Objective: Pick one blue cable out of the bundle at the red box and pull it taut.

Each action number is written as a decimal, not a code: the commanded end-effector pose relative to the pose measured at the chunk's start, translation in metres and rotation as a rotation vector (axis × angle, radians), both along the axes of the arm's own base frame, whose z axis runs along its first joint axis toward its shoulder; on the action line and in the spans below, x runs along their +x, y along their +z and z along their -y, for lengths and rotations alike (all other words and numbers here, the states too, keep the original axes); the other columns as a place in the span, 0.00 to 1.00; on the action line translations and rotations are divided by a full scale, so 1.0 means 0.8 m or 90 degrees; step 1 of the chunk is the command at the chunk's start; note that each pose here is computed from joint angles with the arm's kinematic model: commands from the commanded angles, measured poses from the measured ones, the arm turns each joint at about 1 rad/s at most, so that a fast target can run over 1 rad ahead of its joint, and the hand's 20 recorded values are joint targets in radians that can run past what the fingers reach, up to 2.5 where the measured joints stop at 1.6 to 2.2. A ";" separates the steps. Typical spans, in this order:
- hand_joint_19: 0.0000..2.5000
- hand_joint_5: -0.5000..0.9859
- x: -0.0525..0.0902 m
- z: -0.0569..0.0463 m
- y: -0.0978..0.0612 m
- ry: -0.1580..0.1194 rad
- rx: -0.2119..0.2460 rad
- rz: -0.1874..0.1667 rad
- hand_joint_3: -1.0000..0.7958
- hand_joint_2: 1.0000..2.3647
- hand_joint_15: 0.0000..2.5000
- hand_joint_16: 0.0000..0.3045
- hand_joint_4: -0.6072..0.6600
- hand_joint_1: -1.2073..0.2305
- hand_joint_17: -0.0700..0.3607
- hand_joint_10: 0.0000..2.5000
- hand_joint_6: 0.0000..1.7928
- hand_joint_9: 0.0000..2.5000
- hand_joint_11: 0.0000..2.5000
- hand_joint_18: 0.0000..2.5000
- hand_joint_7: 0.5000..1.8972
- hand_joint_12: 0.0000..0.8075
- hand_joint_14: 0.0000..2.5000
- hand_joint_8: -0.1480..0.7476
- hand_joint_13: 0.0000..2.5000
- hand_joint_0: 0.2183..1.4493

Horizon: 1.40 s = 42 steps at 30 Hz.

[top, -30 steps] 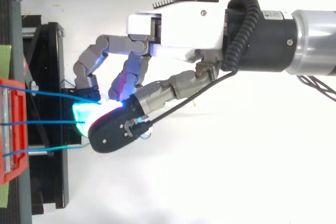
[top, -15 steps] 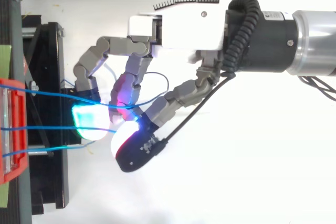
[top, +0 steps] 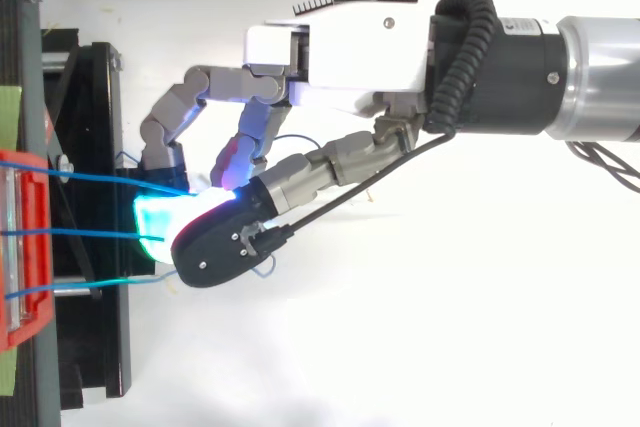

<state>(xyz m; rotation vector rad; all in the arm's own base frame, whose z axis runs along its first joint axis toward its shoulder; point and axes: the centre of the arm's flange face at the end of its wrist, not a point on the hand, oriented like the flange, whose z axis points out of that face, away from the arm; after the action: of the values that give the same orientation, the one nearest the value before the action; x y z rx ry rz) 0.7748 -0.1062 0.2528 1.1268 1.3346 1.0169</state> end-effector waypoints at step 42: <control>0.25 0.24 -0.008 0.028 -0.007 -0.013 -0.100 -0.016 0.33 0.01 0.24 0.17 0.51 0.34 0.43 0.00 0.51 0.51 0.49 0.35 0.21 0.47 0.01 0.56 0.41 0.30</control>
<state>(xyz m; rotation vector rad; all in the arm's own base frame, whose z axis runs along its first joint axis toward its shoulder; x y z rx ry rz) 0.7688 -0.1275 0.2476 1.0341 1.3962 0.8709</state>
